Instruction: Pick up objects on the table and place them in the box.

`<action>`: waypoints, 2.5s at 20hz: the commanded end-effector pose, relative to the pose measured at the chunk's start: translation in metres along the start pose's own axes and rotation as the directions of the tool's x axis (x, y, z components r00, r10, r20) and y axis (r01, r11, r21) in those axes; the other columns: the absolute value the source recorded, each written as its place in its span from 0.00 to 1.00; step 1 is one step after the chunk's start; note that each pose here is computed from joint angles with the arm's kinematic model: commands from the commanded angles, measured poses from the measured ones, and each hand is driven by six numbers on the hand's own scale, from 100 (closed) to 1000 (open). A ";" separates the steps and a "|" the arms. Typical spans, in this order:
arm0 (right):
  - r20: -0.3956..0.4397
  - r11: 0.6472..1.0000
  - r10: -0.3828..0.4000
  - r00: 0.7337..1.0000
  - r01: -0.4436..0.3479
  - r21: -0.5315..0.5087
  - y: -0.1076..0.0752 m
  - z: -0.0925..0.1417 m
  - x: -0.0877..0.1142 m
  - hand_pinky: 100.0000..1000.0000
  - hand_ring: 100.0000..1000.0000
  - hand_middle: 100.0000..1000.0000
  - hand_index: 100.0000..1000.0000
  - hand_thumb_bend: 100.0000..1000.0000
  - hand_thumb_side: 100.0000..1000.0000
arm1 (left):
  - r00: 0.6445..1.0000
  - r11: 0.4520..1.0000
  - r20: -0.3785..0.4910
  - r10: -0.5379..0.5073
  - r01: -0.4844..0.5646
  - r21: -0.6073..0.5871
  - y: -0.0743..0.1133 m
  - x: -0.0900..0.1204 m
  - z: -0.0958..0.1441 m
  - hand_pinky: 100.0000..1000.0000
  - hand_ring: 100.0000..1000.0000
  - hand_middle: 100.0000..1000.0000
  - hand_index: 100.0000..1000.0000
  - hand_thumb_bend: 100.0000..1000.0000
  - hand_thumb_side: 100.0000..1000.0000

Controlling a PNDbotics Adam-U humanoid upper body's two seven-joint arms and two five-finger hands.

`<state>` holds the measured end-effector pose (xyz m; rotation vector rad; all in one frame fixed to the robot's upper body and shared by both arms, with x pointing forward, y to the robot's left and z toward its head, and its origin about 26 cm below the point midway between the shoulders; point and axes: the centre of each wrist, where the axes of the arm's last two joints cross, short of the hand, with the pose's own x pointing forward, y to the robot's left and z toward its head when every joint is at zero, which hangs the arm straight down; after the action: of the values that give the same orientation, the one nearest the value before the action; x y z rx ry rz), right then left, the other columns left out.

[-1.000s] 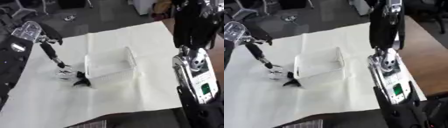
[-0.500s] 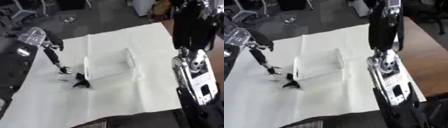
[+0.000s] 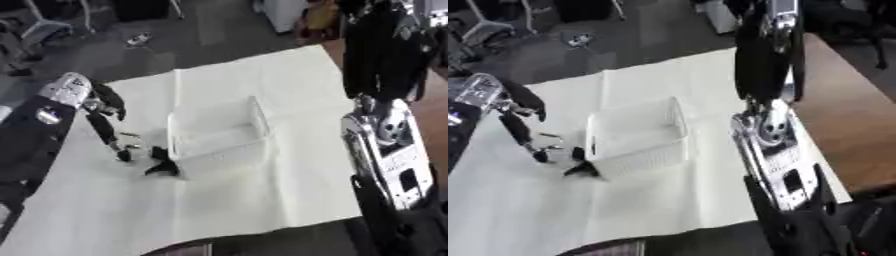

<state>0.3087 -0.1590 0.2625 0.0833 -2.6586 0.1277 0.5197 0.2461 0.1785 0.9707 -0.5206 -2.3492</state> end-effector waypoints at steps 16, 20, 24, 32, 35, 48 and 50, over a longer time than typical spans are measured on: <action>0.035 1.000 -0.018 0.999 0.018 -0.004 0.003 -0.006 0.006 0.49 0.54 0.62 0.81 0.22 1.00 | 0.959 0.959 0.252 -0.132 0.188 -0.213 0.001 0.009 -0.005 1.00 0.93 0.90 0.90 0.75 1.00; 0.036 1.000 -0.019 0.999 0.019 -0.004 0.003 -0.006 0.007 0.49 0.54 0.62 0.81 0.22 1.00 | 0.955 0.954 0.256 -0.150 0.208 -0.216 -0.002 0.012 -0.008 1.00 0.92 0.90 0.91 0.74 1.00; 0.037 1.000 -0.018 0.999 0.019 -0.005 0.003 -0.006 0.007 0.49 0.54 0.62 0.81 0.22 1.00 | 0.955 0.950 0.252 -0.159 0.217 -0.225 -0.005 0.013 -0.010 1.00 0.92 0.90 0.91 0.71 0.99; 0.035 1.000 -0.014 0.999 0.015 -0.005 0.002 -0.006 0.006 0.49 0.54 0.62 0.81 0.22 1.00 | 0.956 0.947 0.235 -0.176 0.230 -0.223 -0.008 0.012 -0.009 1.00 0.93 0.92 0.92 0.68 0.92; 0.035 1.000 -0.013 0.999 0.014 -0.004 0.002 -0.006 0.006 0.49 0.54 0.62 0.81 0.22 1.00 | 0.954 0.942 0.227 -0.195 0.247 -0.229 -0.007 0.012 -0.009 1.00 0.94 0.93 0.92 0.68 0.88; 0.037 1.000 -0.014 0.999 0.014 -0.008 0.002 -0.006 0.006 0.49 0.54 0.62 0.81 0.22 1.00 | 0.937 0.917 0.197 -0.290 0.331 -0.222 -0.007 0.016 -0.010 1.00 0.86 0.92 0.99 0.57 0.81; 0.037 1.000 -0.014 0.999 0.014 -0.008 0.002 -0.006 0.006 0.49 0.54 0.62 0.81 0.22 1.00 | 0.935 0.916 0.198 -0.295 0.335 -0.219 -0.010 0.018 -0.012 1.00 0.84 0.91 0.97 0.56 0.82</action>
<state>0.3087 -0.1590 0.2628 0.0841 -2.6633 0.1221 0.5123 0.2379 0.1425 0.9697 -0.3614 -2.5834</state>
